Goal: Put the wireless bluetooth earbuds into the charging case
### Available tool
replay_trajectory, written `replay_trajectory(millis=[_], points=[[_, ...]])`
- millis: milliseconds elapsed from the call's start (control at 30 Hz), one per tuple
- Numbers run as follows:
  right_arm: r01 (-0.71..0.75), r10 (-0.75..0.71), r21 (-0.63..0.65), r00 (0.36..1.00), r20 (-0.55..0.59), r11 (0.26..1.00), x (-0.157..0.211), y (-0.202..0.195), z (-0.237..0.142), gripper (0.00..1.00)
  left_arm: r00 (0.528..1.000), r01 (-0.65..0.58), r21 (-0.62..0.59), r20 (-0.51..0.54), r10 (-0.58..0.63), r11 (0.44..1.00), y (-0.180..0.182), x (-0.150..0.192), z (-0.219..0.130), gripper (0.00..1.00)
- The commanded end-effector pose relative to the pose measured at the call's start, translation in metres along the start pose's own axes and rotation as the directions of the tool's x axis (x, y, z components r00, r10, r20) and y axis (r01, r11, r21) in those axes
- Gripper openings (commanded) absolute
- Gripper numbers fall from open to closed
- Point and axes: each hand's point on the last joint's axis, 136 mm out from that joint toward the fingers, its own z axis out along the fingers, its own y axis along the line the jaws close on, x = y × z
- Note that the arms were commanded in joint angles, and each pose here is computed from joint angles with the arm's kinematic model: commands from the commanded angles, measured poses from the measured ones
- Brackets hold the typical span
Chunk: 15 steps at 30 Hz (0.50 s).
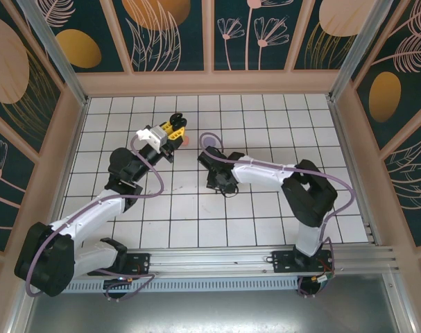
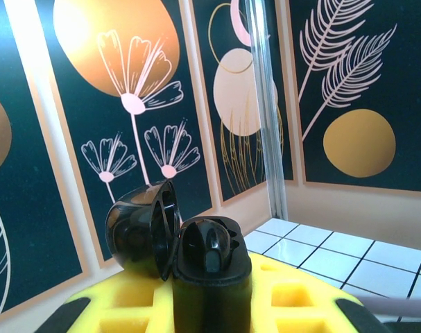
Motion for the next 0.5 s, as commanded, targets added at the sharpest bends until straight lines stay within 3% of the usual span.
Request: replay_trajectory(millis=[0,467], points=[[-0.010,0.010,0.025,1.000,-0.005,1.000,0.001,0.008,0.003,0.43,0.997,-0.045,-0.017,0.060,0.046,0.999,0.001,-0.018,-0.004,0.00],[0.002,-0.002,0.086,1.000,0.004,0.996,-0.002,0.005,0.015,0.38,0.996,-0.060,-0.023,0.062,0.061,0.998,0.001,-0.019,-0.006,0.00]])
